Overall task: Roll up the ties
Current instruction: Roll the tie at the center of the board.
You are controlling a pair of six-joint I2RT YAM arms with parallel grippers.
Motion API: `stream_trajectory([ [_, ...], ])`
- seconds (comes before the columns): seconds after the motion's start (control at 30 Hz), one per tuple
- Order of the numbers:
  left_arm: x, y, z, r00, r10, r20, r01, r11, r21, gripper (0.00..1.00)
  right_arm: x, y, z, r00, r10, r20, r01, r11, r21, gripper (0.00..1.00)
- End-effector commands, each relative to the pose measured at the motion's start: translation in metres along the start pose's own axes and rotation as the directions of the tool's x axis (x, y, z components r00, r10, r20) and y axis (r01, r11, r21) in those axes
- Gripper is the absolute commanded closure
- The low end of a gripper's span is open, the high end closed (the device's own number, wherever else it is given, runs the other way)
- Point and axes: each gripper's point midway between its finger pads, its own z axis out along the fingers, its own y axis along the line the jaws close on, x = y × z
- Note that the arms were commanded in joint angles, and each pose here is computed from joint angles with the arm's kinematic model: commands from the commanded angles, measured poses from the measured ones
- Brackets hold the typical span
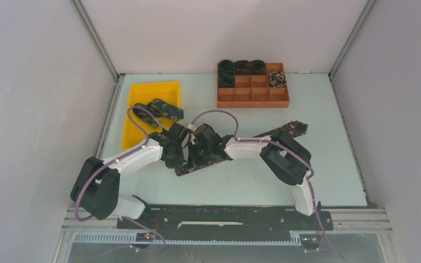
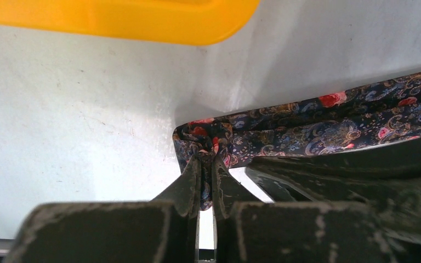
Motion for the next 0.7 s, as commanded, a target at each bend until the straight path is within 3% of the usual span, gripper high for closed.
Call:
stream_trajectory([
  [0.0,-0.011,-0.01,-0.007,0.999,0.032,0.019,-0.032,0.999,0.008,1.0,-0.016,0.011,-0.028,0.998,-0.037,0.059,0.037,0.999,0.004,1.0],
  [0.37,-0.01,-0.031,-0.002,0.998,0.067,-0.007,-0.067,0.998,0.005,0.99,-0.013,-0.013,-0.051,0.996,-0.018,0.092,0.013,0.998,0.056,1.0],
  [0.53,-0.009,-0.04,0.0,0.996,0.085,-0.021,-0.085,0.996,0.0,0.91,-0.01,-0.02,-0.055,0.995,-0.01,0.099,0.004,0.998,0.062,1.0],
  [0.67,-0.009,-0.043,-0.001,0.996,0.09,-0.023,-0.09,0.996,-0.009,0.78,-0.008,-0.026,-0.056,0.995,0.0,0.101,-0.007,0.998,0.068,1.0],
])
